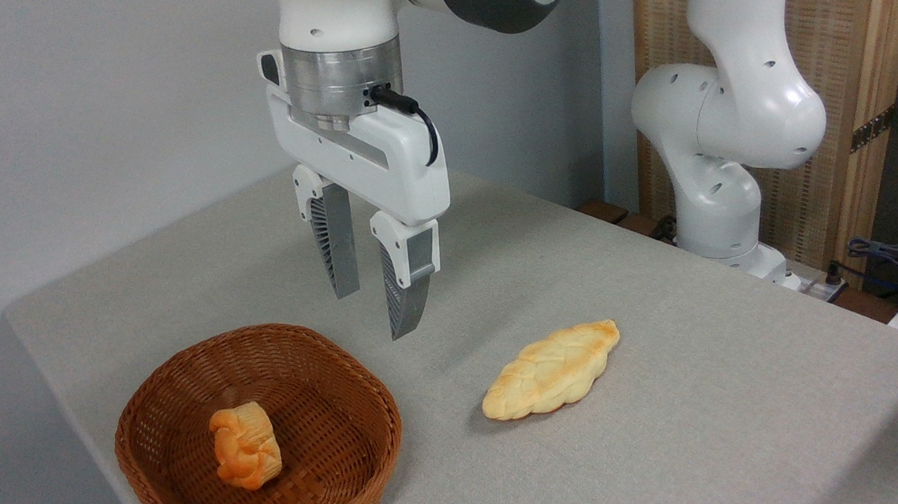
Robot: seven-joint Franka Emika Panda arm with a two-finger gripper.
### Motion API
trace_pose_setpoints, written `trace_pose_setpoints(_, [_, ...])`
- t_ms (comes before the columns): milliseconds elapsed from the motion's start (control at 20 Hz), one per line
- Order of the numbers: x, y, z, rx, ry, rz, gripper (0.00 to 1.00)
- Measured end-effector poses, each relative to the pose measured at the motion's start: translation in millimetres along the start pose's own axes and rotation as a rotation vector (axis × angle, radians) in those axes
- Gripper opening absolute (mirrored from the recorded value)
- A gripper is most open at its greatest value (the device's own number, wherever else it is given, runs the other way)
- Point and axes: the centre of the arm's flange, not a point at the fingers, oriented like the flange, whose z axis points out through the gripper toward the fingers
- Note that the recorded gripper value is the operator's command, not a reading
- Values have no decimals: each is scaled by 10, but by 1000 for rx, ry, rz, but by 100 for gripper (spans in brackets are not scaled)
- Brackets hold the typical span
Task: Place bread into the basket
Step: 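Move the open gripper over the braided bread loaf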
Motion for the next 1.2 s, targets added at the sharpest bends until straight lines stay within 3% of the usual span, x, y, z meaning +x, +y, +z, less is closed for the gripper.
trace_pose_setpoints(1200, [-279, -231, 39, -7, -6, -38, 100])
